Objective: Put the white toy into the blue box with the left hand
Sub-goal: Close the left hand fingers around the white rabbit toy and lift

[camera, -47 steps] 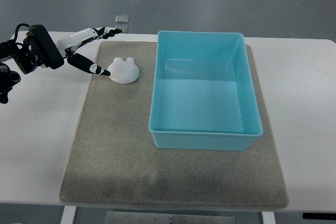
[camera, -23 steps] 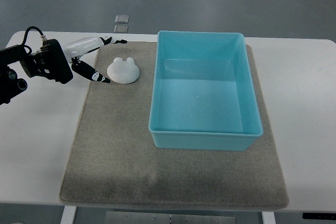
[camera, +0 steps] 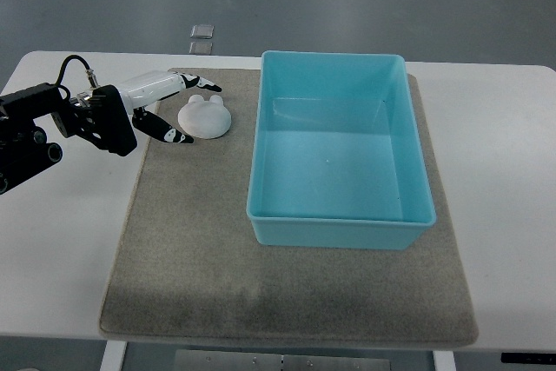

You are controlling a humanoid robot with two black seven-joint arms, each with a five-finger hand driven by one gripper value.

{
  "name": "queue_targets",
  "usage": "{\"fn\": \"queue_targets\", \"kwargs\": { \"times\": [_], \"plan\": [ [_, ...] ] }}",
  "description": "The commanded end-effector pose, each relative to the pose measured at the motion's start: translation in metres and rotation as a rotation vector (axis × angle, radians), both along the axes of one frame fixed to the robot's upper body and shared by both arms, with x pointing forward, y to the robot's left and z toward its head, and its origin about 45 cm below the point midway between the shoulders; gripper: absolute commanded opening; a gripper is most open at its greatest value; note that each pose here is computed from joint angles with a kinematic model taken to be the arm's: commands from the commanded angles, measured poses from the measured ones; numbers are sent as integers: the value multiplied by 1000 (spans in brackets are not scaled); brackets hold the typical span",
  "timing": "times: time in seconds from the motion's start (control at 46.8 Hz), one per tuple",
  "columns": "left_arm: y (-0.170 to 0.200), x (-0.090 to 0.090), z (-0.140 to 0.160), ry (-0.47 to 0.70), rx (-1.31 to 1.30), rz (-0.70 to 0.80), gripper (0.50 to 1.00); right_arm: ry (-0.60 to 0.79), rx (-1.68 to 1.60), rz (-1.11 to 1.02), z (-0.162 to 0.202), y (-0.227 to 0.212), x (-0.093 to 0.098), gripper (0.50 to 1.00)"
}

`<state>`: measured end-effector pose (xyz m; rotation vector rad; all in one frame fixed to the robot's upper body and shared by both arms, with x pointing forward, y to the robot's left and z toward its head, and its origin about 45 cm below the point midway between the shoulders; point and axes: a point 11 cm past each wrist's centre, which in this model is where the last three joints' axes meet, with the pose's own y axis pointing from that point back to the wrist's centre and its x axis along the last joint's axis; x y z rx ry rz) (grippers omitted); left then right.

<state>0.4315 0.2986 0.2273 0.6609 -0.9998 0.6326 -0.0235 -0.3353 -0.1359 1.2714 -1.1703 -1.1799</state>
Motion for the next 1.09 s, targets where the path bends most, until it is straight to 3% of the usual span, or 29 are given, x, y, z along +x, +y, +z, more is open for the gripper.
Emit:
{"fn": "queue_targets", "kwargs": {
  "times": [0.0, 0.299, 0.577, 0.919, 1.068],
  "plan": [
    [3, 0, -3, -13, 26, 1, 859, 0, -1, 0, 0, 0, 0, 936],
    [8, 0, -7, -23, 73, -4, 838, 0, -1, 0, 0, 0, 0, 936],
    [7, 1, -5, -47, 74, -3, 771, 0, -1, 0, 0, 0, 0, 936],
    [6, 5, -7, -72, 78, 12, 621, 0, -1, 0, 0, 0, 0, 936],
    [4, 4, -8, -85, 73, 12, 512, 0, 1, 0, 0, 0, 0, 936]
  ]
}}
